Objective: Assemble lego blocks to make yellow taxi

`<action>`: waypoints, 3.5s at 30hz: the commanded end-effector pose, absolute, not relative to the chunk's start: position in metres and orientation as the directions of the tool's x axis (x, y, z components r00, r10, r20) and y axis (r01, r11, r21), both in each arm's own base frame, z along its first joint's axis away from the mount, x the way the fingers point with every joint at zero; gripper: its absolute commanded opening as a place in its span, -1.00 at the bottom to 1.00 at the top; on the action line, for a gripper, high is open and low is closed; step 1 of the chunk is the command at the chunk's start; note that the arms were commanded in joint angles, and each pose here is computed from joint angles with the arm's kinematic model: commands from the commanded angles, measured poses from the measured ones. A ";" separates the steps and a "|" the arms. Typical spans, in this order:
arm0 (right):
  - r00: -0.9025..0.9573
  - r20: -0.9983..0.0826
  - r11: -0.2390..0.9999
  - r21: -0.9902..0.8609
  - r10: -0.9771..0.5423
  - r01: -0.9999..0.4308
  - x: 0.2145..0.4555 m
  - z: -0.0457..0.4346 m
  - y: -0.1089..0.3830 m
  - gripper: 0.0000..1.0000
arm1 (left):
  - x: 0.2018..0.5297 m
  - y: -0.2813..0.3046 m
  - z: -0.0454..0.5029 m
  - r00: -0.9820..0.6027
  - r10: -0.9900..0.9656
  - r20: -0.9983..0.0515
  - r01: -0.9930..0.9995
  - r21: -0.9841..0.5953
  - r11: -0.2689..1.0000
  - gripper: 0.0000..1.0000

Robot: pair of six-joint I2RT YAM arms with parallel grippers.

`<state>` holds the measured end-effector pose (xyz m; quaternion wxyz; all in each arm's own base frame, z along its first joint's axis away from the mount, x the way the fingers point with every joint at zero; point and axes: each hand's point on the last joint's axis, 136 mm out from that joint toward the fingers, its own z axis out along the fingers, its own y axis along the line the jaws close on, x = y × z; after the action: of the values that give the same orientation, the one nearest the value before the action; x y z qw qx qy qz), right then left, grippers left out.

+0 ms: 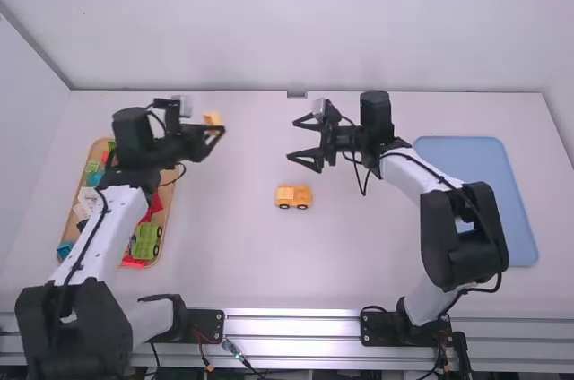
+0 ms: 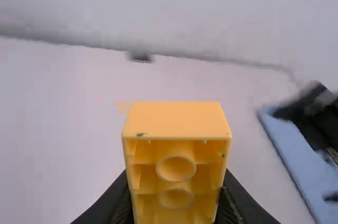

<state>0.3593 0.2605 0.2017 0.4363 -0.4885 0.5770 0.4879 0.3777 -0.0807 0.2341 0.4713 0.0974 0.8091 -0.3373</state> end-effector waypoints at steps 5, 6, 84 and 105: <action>-0.188 -0.981 -0.202 0.195 -0.053 -0.960 0.328 0.257 0.258 0.99 | 0.334 -0.181 0.240 -0.312 0.091 -0.946 0.895 -0.260 0.363 -0.92; -0.186 -0.981 -0.211 0.192 -0.050 -0.958 0.327 0.259 0.257 0.99 | 0.333 -0.183 0.240 -0.307 0.091 -0.947 0.900 -0.259 0.350 -0.92; -0.510 -0.797 0.704 0.159 -0.323 -0.693 0.438 0.142 0.205 -0.91 | 0.408 -0.106 0.117 -0.587 0.238 -0.774 0.471 -0.087 0.878 0.98; -0.422 -0.262 0.452 -0.063 -0.868 -0.890 0.339 0.040 0.162 -1.00 | 0.401 -0.118 0.134 -0.410 0.346 -0.844 0.686 -0.035 0.727 0.98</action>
<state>0.3375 0.1590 0.0446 0.1377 -0.4754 0.8666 0.0633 0.4036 -0.1135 0.1317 0.4398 0.3045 0.8255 -0.1799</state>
